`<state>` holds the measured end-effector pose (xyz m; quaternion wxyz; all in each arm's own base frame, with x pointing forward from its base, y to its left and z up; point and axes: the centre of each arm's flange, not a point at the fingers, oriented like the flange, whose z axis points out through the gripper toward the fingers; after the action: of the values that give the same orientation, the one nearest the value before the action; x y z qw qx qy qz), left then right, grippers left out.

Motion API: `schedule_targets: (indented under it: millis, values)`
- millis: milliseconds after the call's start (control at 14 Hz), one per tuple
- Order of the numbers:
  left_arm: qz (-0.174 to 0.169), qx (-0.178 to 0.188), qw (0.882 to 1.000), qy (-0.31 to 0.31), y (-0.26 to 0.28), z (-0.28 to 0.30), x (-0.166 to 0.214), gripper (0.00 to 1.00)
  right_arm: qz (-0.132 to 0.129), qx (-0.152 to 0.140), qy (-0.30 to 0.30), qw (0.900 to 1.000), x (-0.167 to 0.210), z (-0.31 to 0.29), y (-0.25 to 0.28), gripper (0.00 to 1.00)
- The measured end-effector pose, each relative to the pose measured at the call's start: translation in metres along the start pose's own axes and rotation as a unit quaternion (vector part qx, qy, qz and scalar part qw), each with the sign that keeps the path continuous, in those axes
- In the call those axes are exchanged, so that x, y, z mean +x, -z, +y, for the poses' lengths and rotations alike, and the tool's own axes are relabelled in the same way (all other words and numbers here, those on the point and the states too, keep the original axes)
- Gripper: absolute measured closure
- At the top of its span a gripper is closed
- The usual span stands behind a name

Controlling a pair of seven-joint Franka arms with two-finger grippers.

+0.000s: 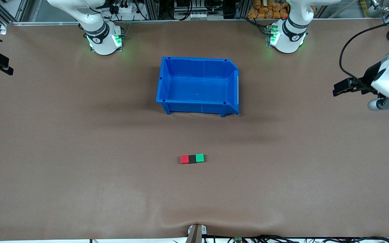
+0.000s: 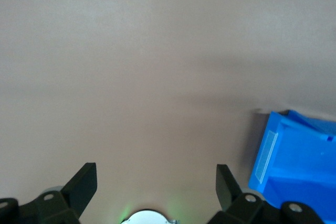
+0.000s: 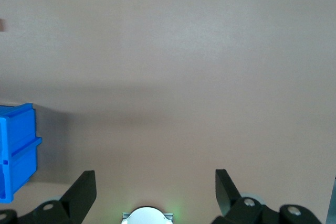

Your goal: Attach green and red cubes to black cube

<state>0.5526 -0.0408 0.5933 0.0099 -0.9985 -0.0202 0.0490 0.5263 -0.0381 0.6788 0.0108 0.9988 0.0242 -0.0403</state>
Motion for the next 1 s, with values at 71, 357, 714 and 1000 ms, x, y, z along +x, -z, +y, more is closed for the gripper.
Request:
schedule_targets:
  millis: [71, 357, 714, 1000]
  values:
    - [0.002, 0.000, 1.000, -0.011, 0.006, 0.001, -0.005, 0.00, 0.000, 0.000, 0.000, 1.000, 0.000, 0.000, 0.000, 0.00]
    - [0.009, 0.014, 0.998, -0.062, 0.019, -0.008, -0.010, 0.00, -0.001, 0.000, -0.001, 1.000, 0.000, 0.001, 0.000, 0.00]
    - [0.008, 0.015, 0.998, -0.065, 0.028, -0.005, -0.013, 0.00, -0.001, 0.000, -0.001, 1.000, 0.000, 0.001, -0.001, 0.00]
    - [-0.002, 0.006, 0.999, -0.038, 0.029, 0.005, -0.018, 0.00, -0.001, 0.000, -0.001, 1.000, 0.000, 0.001, -0.001, 0.00]
